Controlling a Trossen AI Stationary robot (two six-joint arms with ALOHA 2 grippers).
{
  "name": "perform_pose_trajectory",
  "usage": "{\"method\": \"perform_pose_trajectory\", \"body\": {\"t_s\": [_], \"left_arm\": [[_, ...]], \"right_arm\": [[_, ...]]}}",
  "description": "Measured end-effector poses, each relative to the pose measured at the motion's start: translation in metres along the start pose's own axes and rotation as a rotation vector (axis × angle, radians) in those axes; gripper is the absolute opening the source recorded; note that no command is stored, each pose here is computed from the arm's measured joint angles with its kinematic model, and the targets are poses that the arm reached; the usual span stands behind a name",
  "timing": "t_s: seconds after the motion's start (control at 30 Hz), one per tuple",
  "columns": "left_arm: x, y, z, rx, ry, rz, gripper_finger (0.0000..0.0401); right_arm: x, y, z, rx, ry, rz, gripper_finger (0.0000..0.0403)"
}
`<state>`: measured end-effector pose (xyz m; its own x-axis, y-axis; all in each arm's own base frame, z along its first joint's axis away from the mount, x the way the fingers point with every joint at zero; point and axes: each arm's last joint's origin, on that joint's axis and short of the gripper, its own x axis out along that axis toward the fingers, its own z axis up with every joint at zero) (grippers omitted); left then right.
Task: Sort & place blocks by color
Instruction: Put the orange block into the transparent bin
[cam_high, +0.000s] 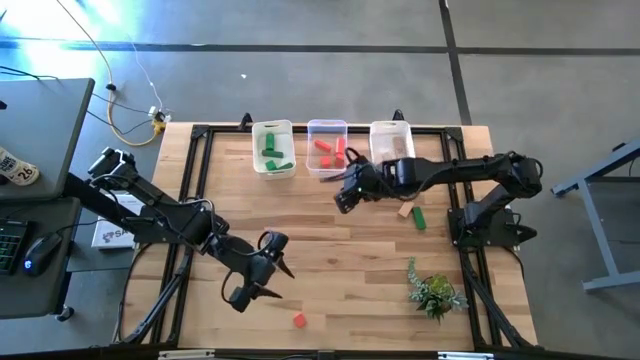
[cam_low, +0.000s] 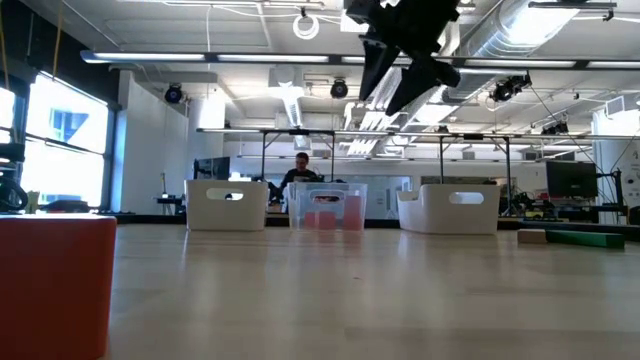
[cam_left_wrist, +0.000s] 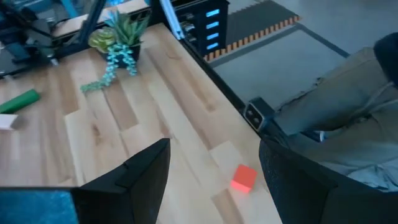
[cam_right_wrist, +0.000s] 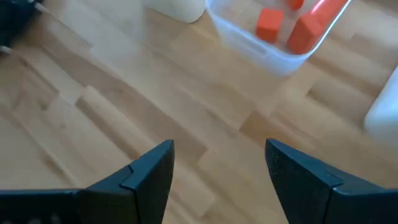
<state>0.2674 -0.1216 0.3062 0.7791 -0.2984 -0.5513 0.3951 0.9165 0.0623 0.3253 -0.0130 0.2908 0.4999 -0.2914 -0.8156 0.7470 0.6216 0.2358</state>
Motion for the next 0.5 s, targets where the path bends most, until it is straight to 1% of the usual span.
{"method": "perform_pose_trajectory", "body": {"t_s": [0.1,0.3,0.5], "left_arm": [[0.0,-0.001,0.0,0.002,0.001,-0.012,0.0235],[0.0,-0.004,-0.001,0.008,0.009,-0.031,0.0235],[-0.001,-0.007,-0.006,0.017,0.066,-0.04,0.0235]], "right_arm": [[-0.004,0.009,-0.01,0.04,0.006,0.019,0.0239],[-0.011,0.021,-0.025,0.089,-0.041,0.015,0.0239],[-0.018,0.031,-0.038,0.126,-0.099,0.004,0.0239]]}}
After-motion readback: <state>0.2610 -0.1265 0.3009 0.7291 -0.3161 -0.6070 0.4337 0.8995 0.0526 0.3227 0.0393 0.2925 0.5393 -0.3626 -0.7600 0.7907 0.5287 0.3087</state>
